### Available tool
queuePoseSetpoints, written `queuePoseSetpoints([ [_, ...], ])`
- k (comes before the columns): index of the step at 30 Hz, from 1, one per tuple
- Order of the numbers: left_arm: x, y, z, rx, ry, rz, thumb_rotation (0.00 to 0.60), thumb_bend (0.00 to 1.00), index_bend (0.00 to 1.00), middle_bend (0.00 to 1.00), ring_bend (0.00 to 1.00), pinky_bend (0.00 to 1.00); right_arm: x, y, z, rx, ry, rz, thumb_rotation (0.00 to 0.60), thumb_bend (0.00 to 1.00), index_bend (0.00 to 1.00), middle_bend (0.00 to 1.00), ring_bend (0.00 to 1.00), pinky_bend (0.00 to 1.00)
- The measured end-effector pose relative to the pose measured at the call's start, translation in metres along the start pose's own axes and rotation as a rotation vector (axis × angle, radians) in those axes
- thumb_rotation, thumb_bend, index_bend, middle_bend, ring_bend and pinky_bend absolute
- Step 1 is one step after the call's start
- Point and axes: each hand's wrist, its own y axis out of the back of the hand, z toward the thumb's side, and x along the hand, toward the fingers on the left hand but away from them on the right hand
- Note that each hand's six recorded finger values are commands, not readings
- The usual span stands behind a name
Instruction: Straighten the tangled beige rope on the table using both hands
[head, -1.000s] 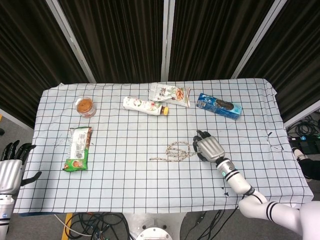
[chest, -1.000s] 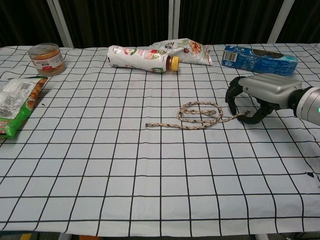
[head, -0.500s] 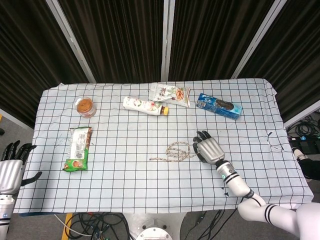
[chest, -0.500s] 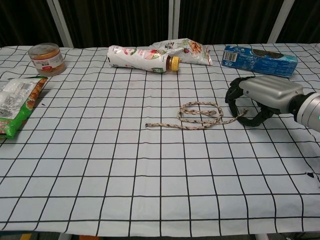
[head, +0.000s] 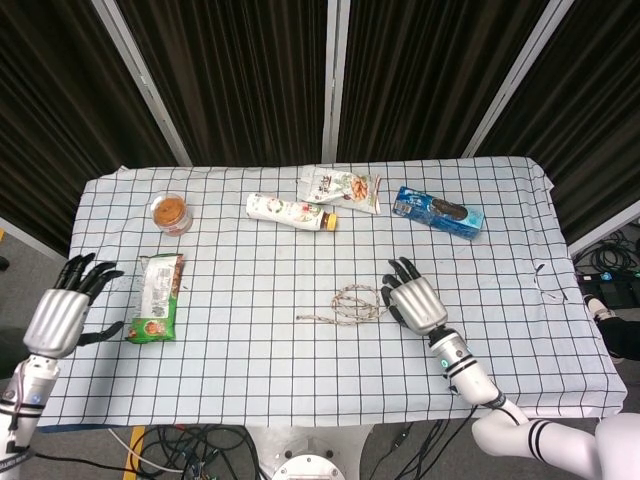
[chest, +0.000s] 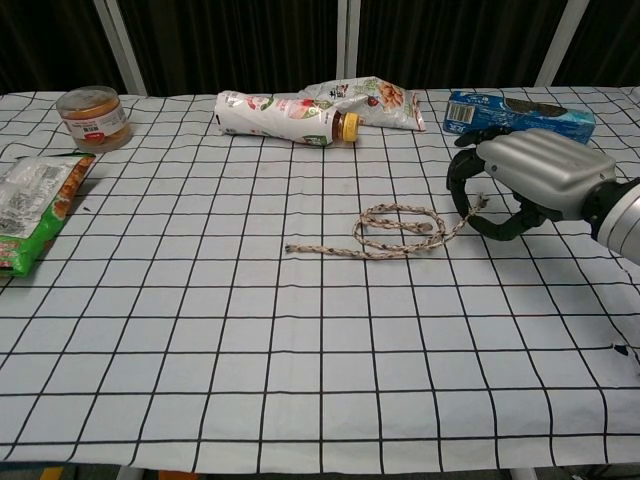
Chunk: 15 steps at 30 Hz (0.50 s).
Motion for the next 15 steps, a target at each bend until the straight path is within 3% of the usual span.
queuePoseSetpoints([
  [6,0.043,-0.01,0.043,-0.057,-0.161,-0.08,0.6,0.26,0.33,0.16,0.0,0.0,-0.004,0.014,0.01,0.014,-0.009,-0.037,0.6,0.64,0.65,0.32,0.07,0.07],
  [15,0.091,-0.062,0.128,-0.139,-0.332,-0.268,0.6,0.26,0.39,0.16,0.0,0.0,-0.01,0.02,0.02,0.002,-0.025,-0.052,0.6,0.67,0.65,0.32,0.07,0.04],
])
